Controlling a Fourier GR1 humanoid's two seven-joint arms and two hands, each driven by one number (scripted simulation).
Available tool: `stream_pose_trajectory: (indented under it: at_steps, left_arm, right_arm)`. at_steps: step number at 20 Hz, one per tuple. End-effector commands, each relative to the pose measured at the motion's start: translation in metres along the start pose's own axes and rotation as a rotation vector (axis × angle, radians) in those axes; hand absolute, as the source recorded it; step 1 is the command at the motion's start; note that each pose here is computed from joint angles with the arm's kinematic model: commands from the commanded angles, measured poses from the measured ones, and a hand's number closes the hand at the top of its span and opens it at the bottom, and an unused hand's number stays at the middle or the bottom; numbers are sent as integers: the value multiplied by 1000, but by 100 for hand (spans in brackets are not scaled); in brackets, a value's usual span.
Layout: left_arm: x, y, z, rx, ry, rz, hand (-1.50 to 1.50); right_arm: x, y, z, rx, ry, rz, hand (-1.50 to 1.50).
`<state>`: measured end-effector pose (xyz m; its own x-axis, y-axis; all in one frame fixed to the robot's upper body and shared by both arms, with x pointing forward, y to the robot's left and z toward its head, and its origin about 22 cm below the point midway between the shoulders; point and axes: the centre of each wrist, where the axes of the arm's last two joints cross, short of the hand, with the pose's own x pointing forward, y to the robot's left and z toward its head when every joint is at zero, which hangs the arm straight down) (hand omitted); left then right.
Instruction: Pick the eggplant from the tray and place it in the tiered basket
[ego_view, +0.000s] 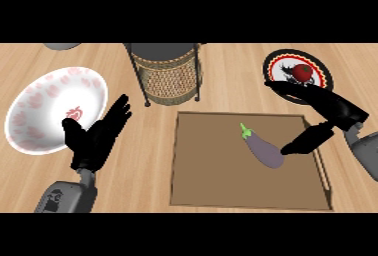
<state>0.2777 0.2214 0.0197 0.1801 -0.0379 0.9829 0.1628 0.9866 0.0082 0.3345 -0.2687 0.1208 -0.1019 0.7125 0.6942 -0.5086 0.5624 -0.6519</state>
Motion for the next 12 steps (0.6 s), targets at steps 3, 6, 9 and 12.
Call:
stream_pose_trajectory:
  at_steps: [3,6,9,12]
  left_arm:
    - [-3,-2,6,-7,3,-11,0]
    - [10,-3,-4,-25,4,-10,0]
    - [15,15,-1,-6,3,-16,0]
    - [-2,-13,-8,-9,1,-3,0]
  right_arm:
    - [57,-15,5,8,176,401,-150]
    - [99,-4,-3,41,252,562,-150]
    - [130,35,-10,87,293,578,-150]
    - [158,64,-28,151,338,570,-150]
